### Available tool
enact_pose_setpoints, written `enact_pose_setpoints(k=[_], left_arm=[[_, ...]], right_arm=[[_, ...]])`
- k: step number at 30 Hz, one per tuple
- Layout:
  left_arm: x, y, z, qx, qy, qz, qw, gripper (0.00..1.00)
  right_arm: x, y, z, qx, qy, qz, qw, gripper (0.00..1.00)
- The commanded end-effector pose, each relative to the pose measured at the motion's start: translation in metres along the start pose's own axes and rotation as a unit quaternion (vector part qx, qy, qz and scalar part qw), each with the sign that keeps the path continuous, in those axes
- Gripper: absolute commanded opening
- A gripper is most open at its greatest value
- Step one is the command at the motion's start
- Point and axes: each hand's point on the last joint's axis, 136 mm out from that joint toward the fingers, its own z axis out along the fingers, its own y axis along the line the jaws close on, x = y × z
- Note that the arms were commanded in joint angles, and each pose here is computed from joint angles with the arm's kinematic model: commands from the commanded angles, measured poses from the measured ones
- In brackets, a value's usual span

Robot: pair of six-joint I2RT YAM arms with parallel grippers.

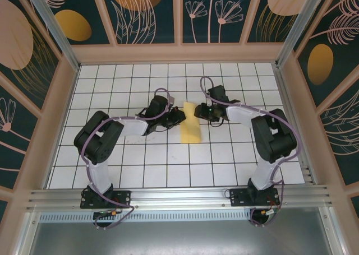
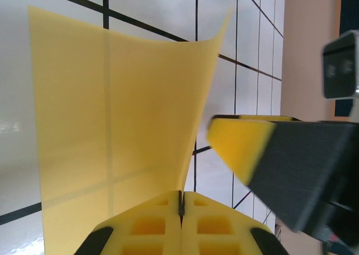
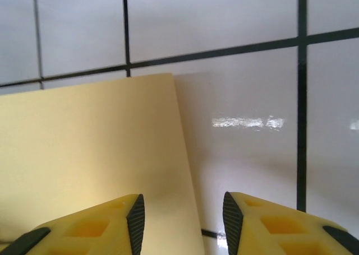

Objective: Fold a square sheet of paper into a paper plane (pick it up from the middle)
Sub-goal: First fold in half a square sheet of paper at the center of the table.

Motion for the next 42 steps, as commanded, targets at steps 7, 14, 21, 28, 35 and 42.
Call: enact_pose_setpoints(k=[7, 14, 21, 28, 35, 42], left_arm=[[-0.012, -0.019, -0.028, -0.045, -0.019, 0.076, 0.996, 0.01], [-0.022, -0.014, -0.065, -0.15, -0.029, 0.144, 0.978, 0.01], [-0.056, -0.014, -0.135, -0.298, -0.076, 0.218, 0.926, 0.01], [-0.083, -0.055, -0.187, -0.337, -0.108, 0.257, 0.899, 0.02], [-0.079, -0.069, -0.136, -0.257, -0.058, 0.247, 0.933, 0.03], [-0.047, -0.057, -0.052, -0.13, 0.035, 0.167, 0.977, 0.01]], right_arm=[[0.009, -0.019, -0.03, 0.017, -0.015, 0.041, 0.999, 0.42], [0.03, -0.008, -0.019, -0.006, 0.02, 0.03, 0.999, 0.36], [0.016, -0.008, -0.024, 0.006, -0.006, 0.029, 1.0, 0.37], [0.001, -0.014, -0.033, 0.025, -0.035, 0.041, 0.998, 0.44], [-0.004, -0.015, -0.037, 0.023, -0.044, 0.048, 0.998, 0.54], [-0.007, -0.025, -0.045, 0.022, -0.052, 0.061, 0.997, 0.63]])
